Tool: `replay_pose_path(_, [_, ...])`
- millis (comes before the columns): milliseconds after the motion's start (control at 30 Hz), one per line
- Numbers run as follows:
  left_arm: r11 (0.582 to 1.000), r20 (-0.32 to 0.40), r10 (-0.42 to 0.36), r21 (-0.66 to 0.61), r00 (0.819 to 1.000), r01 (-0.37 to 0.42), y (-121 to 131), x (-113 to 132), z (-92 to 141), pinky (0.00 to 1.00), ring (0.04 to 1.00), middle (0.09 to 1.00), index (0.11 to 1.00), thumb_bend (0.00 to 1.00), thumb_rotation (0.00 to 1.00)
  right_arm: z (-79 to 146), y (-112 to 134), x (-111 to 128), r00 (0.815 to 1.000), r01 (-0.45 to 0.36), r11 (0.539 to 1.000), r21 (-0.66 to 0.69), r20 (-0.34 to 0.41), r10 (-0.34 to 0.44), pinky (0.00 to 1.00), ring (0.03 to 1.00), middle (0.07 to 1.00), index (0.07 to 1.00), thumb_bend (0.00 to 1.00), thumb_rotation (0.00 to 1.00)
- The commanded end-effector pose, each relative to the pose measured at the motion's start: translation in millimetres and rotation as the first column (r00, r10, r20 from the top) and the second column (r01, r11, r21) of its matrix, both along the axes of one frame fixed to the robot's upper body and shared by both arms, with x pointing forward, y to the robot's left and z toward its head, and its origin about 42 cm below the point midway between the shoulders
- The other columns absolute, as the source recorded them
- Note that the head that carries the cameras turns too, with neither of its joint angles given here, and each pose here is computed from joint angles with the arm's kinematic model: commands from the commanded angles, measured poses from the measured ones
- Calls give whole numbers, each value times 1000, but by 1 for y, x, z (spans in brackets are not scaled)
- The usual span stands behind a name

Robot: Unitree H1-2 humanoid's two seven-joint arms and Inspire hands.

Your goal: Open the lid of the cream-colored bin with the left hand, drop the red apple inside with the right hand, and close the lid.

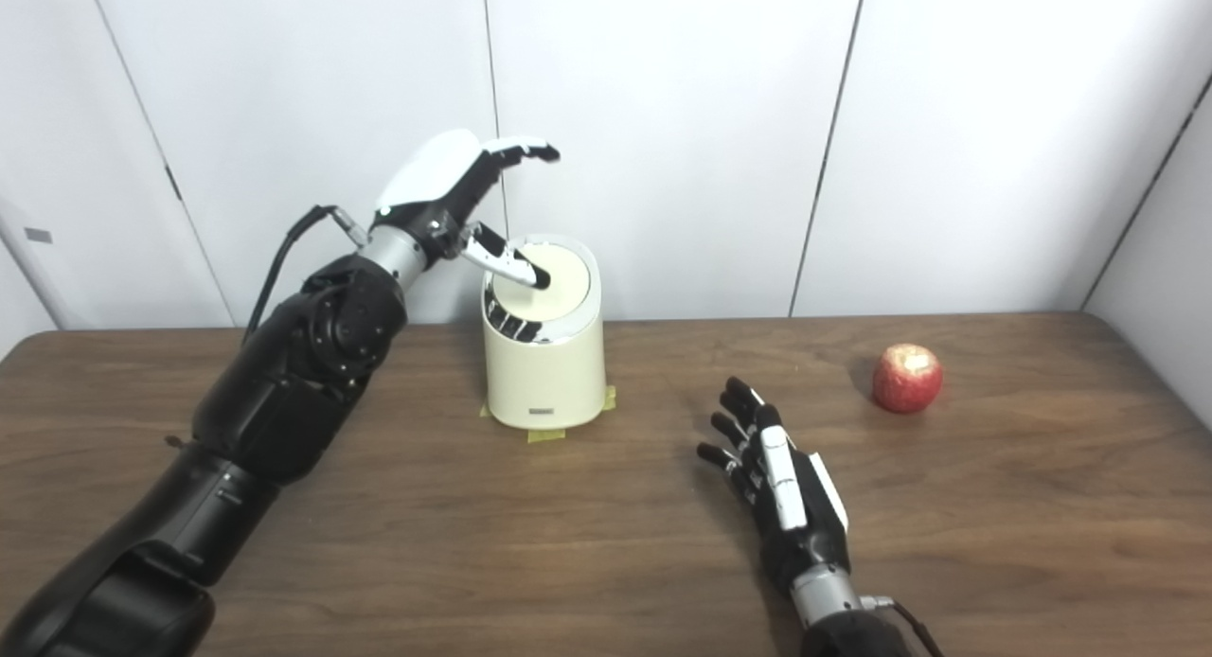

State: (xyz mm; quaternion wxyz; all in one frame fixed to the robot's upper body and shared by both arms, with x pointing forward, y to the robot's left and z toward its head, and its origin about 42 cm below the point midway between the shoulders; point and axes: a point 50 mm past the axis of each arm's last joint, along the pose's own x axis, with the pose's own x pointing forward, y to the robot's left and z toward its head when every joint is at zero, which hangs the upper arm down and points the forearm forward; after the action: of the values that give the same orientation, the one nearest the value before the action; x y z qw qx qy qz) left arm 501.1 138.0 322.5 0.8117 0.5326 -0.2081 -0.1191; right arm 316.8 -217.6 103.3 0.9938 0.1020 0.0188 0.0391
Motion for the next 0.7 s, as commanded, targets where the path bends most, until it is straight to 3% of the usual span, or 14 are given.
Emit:
replay_pose_path(0, [1000,159,-13,18,987,11,-5,4,41,780,866,881,839,928,39,-35,14,-19,989,-6,999,32,-150,10,785,919,934,903,569,910])
replay_pose_path(433, [978,267,19,197,964,-74,0,6,24,809,854,844,849,894,40,-35,16,-19,989,-19,1000,13,-149,21,789,913,932,895,568,924])
replay_pose_path(667, [970,278,29,224,960,-95,3,5,18,822,853,842,858,888,25,-34,15,-19,989,-27,1000,8,-146,28,781,910,929,891,558,926])
